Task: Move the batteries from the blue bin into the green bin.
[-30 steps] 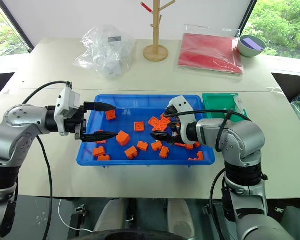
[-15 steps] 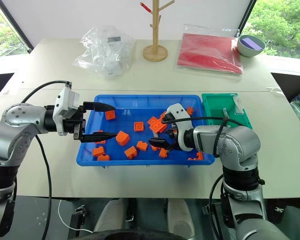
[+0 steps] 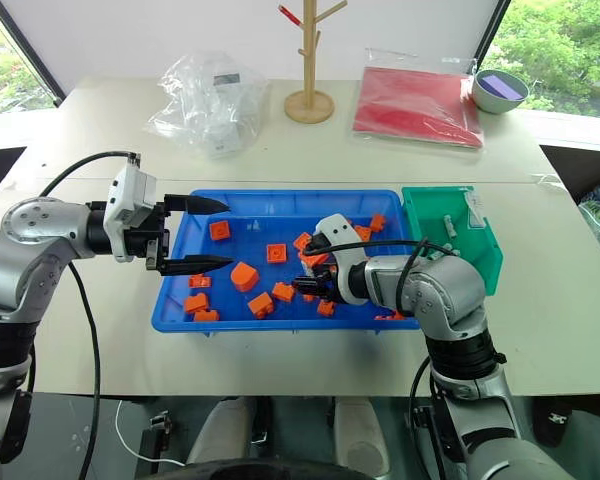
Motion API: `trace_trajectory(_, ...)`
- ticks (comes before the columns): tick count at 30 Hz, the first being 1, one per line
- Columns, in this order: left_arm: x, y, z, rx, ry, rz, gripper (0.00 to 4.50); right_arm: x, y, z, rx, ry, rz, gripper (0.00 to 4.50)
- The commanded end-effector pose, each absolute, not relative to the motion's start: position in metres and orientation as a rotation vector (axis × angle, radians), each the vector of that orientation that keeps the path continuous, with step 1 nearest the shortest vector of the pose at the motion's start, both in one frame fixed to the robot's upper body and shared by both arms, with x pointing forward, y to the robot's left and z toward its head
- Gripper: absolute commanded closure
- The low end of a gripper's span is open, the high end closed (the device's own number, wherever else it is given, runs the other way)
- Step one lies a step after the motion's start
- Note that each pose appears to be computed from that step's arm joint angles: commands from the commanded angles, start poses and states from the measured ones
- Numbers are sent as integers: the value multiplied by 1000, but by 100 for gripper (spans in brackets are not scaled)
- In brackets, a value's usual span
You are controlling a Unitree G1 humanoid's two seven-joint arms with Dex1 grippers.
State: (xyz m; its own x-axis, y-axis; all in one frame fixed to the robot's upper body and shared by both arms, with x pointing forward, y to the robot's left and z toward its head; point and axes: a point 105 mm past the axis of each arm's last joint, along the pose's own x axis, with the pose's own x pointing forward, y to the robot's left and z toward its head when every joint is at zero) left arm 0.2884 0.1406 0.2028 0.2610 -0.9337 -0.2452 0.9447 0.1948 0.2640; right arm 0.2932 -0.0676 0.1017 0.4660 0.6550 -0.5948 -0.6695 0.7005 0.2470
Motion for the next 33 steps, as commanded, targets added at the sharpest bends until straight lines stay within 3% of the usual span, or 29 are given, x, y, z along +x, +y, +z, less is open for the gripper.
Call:
trace_trajectory(1,289,141,212,428,-7,-1311,0,295,-65,93,-34,741,809,336)
trace_trajectory(3,289,141,213,428,-10,-1310,0,296,-65,94,-36,735,810,434)
trace_trajectory(4,289,141,214,429,-11,-1310,0,296,-65,96,-32,731,812,444)
trace_trajectory(9,290,140,213,424,-15,-1308,0,305,-72,132,49,646,819,443)
trace_trajectory(13,288,140,207,408,-6,-1310,0,315,-101,187,136,512,805,443)
trace_trajectory(18,289,143,203,394,-3,-1297,0,309,-158,232,-80,399,759,443)
trace_trajectory(21,289,145,206,383,-13,-1278,0,306,-190,237,-116,426,716,443)
trace_trajectory(24,291,147,208,388,-21,-1266,0,299,-229,221,-277,507,640,443)
trace_trajectory(28,294,147,209,389,-24,-1262,0,303,-265,209,-308,543,543,443)
trace_trajectory(33,294,144,210,388,-31,-1261,0,313,-287,200,-350,540,459,195)
